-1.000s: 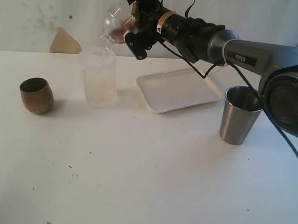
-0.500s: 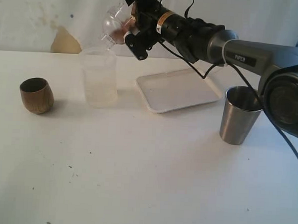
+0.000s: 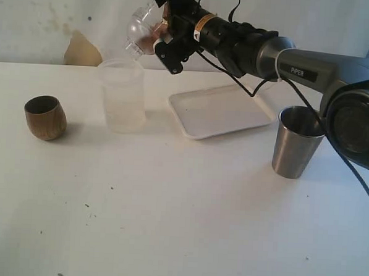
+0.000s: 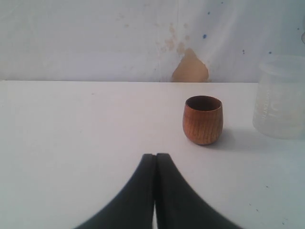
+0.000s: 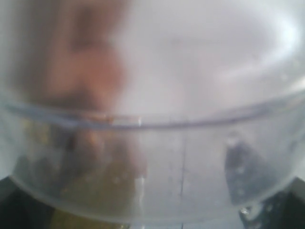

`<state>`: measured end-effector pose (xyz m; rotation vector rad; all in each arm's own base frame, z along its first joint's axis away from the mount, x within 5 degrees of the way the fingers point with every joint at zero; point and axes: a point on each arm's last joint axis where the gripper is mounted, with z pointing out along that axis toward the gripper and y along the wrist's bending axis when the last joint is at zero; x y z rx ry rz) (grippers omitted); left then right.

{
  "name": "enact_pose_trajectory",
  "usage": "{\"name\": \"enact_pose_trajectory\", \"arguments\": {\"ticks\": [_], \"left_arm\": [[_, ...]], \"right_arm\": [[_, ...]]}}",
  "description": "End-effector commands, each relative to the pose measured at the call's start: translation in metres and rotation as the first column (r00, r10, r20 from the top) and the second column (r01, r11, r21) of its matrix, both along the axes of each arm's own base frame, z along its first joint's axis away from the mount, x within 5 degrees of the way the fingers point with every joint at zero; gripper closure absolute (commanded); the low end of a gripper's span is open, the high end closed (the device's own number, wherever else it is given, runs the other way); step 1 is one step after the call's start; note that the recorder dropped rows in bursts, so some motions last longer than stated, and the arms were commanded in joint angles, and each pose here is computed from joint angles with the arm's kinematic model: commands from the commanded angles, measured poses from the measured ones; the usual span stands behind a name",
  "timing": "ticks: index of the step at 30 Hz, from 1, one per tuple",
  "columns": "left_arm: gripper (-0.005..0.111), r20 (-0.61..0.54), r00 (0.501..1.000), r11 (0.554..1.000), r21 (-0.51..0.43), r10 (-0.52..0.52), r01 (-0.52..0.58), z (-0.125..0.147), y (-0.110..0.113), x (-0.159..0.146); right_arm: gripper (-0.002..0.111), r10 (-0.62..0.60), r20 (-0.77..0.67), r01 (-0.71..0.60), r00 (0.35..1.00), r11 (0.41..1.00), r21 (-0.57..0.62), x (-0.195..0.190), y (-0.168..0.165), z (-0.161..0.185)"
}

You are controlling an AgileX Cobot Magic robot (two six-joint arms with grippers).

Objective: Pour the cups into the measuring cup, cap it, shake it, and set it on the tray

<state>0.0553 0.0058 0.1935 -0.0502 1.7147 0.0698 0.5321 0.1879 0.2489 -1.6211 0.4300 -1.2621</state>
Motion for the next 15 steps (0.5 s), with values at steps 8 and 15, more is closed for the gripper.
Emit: {"name": "enact_pose_trajectory", "arguments": {"ticks": [8, 15], "left_arm": [[0.107, 0.002, 1.0, 1.0, -0.001, -0.002, 0.002, -0.0011, -0.0002, 0.0], [0.107, 0.002, 1.0, 1.0, -0.001, -0.002, 0.002, -0.0011, -0.0002, 0.0]], "right_arm": [[0.108, 0.021, 0.059, -0.024, 0.998, 0.999, 0.045, -0.0015, 0.0007, 0.0125], [0.108, 0.021, 0.059, -0.024, 0.998, 0.999, 0.045, -0.0015, 0.0007, 0.0125]]}}
